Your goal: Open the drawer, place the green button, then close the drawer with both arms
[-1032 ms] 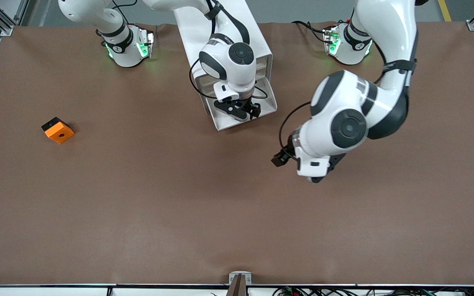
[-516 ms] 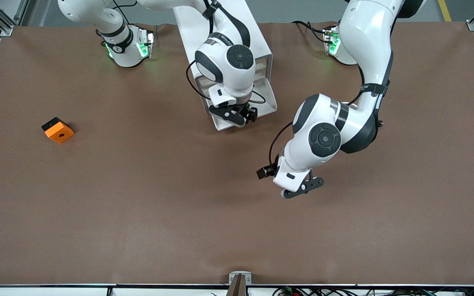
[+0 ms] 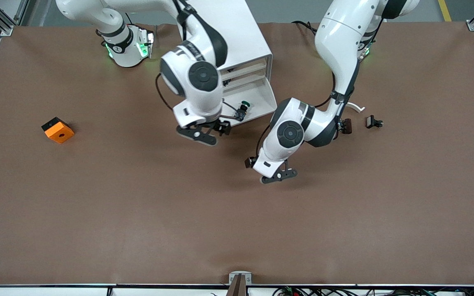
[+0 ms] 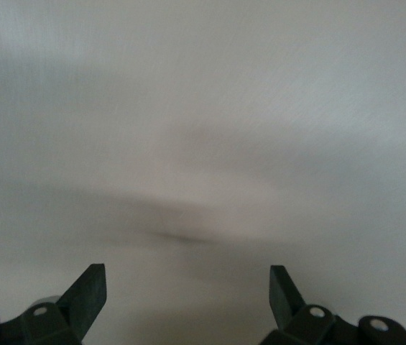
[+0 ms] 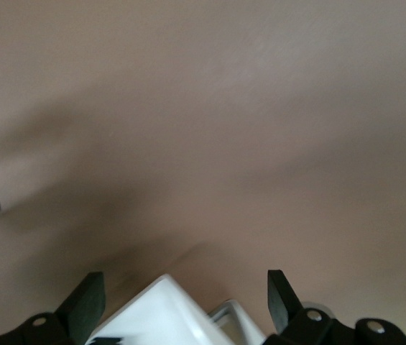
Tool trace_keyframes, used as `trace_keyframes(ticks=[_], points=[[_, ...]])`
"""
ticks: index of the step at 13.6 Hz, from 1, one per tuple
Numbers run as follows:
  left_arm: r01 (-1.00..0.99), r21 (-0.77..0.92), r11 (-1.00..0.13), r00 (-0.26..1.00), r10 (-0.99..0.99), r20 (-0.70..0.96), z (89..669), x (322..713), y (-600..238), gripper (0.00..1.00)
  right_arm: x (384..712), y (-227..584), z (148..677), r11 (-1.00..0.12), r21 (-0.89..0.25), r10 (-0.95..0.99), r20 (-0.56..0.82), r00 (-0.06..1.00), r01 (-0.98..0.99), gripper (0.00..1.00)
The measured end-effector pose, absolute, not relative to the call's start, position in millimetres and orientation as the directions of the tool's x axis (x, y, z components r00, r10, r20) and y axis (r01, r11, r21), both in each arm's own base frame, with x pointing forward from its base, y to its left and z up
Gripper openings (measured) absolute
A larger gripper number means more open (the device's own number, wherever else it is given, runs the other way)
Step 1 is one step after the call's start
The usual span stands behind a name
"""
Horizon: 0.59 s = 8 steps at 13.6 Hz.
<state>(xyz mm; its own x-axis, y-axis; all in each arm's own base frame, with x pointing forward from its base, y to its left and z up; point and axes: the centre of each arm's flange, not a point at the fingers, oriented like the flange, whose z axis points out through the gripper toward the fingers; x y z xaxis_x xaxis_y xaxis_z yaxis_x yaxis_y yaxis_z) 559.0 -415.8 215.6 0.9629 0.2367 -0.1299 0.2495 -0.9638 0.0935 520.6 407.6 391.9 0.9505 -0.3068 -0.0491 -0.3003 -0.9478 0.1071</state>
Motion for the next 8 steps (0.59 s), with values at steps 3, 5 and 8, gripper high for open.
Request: trace_keyframes(ticks=[3,5,8], points=[[0.249,0.064,-0.966,0.958,0.236,-0.164,210.2,527.0,-423.2,1.0,549.6,345.3,423.7,-0.962,0.106,-0.258,-0.076,0.963,-0.25,1.0],[0.284,0.053,-0.957,0.944,0.27,-0.189,214.2,498.3,-446.7,1.0,566.0,300.3,442.3,-0.974,0.102,-0.21,-0.097,0.973,-0.201,1.0],[0.305,0.017,-0.952,0.924,0.292,-0.246,211.8,454.6,-480.8,1.0,587.3,220.3,473.5,-0.989,0.085,-0.129,-0.132,0.983,-0.119,1.0]])
